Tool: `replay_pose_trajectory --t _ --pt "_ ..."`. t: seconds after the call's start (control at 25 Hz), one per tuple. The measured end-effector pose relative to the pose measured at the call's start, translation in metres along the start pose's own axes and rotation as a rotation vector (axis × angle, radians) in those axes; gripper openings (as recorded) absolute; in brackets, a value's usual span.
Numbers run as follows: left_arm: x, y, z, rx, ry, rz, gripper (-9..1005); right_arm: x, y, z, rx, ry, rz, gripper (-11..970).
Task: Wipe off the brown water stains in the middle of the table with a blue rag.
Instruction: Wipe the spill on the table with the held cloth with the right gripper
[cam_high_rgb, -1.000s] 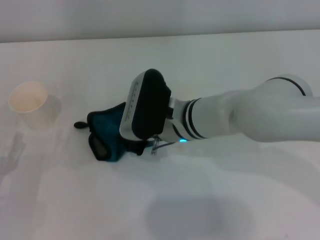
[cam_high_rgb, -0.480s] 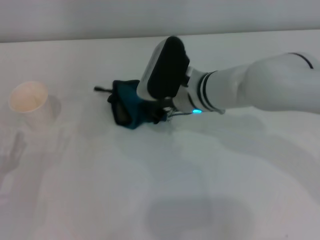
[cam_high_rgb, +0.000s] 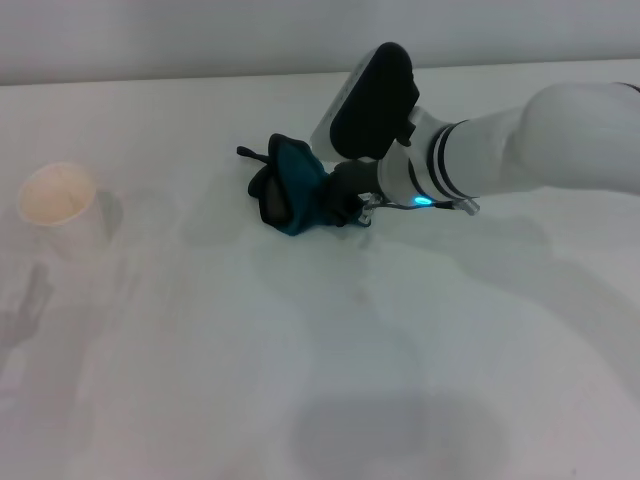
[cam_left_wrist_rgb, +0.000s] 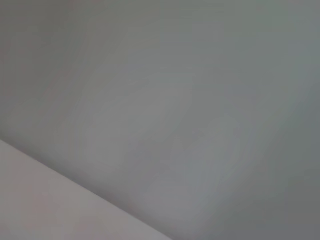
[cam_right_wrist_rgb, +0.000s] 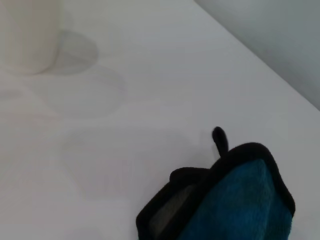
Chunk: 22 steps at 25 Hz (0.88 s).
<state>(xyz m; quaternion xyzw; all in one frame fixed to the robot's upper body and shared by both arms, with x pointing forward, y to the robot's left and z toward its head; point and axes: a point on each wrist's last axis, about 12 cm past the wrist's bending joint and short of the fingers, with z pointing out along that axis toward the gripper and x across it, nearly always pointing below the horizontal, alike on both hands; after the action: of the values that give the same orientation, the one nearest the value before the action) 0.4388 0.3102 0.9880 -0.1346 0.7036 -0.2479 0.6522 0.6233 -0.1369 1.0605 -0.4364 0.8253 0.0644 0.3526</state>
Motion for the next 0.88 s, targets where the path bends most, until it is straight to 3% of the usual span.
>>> replay_pose_trajectory --t 0.28,0.72,0.88 --pt "-0.001 0.0 0.001 0.002 -0.001 0.002 881 -0.002 0.006 -0.003 -0.068 0.033 0.006 52" --pt "-0.001 0.0 0.003 0.004 0.001 0.007 882 -0.02 0.065 -0.021 -0.377 0.15 -0.183 53" --pt "-0.001 0.0 0.006 0.0 0.008 0.007 882 -0.019 0.072 -0.027 -0.441 0.184 -0.237 53"
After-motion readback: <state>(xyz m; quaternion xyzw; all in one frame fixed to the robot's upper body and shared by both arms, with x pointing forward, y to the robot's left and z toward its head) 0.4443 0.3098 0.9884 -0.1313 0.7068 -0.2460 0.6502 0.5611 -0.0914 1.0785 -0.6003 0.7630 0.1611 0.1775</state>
